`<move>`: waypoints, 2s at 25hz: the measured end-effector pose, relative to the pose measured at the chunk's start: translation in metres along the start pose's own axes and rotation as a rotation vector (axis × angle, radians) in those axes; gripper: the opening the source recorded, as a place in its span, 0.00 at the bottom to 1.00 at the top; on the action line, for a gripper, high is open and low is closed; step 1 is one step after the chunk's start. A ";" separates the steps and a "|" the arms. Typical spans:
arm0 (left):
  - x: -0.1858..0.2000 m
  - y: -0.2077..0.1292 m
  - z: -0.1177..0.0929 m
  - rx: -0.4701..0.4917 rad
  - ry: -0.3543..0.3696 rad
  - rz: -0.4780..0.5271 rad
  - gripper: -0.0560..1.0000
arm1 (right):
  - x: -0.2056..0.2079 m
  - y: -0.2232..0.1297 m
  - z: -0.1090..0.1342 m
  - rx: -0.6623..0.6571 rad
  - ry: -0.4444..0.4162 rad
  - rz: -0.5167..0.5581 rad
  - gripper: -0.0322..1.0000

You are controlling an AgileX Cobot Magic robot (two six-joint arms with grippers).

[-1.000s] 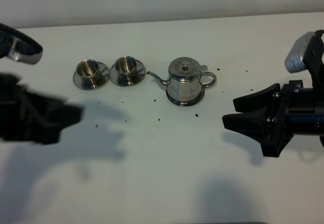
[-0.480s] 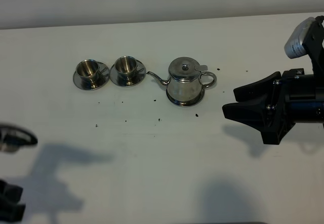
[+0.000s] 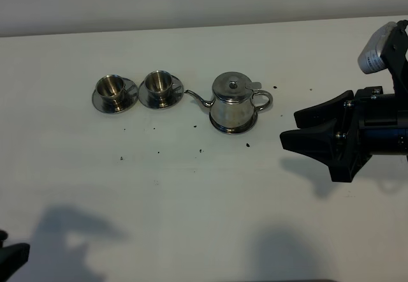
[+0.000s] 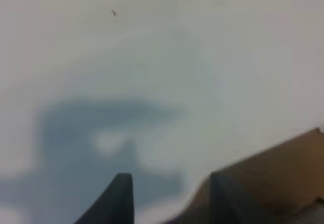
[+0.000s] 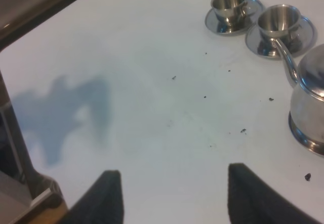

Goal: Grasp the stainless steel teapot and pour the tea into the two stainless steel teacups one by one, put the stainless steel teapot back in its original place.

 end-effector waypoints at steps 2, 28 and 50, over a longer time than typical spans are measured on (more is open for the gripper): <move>0.003 -0.010 -0.003 0.010 -0.014 0.039 0.42 | 0.000 0.000 0.000 0.000 0.000 0.000 0.47; 0.034 -0.024 0.013 0.188 0.197 -0.190 0.42 | 0.000 0.000 0.006 -0.001 0.038 0.001 0.47; 0.049 -0.030 0.012 0.201 0.296 -0.327 0.42 | 0.001 0.013 0.009 0.021 0.053 -0.069 0.47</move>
Point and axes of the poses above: a point on each arm's last joint axis where the gripper is mounted, x pointing back along that axis away from the gripper, z along the wrist's bending axis when the last joint is at zero, y = z × x, the point moved 8 cm from there along -x, pointing out along that axis toward the gripper, and after that the axes turned 4 degrees about -x, right-handed, at the moved point
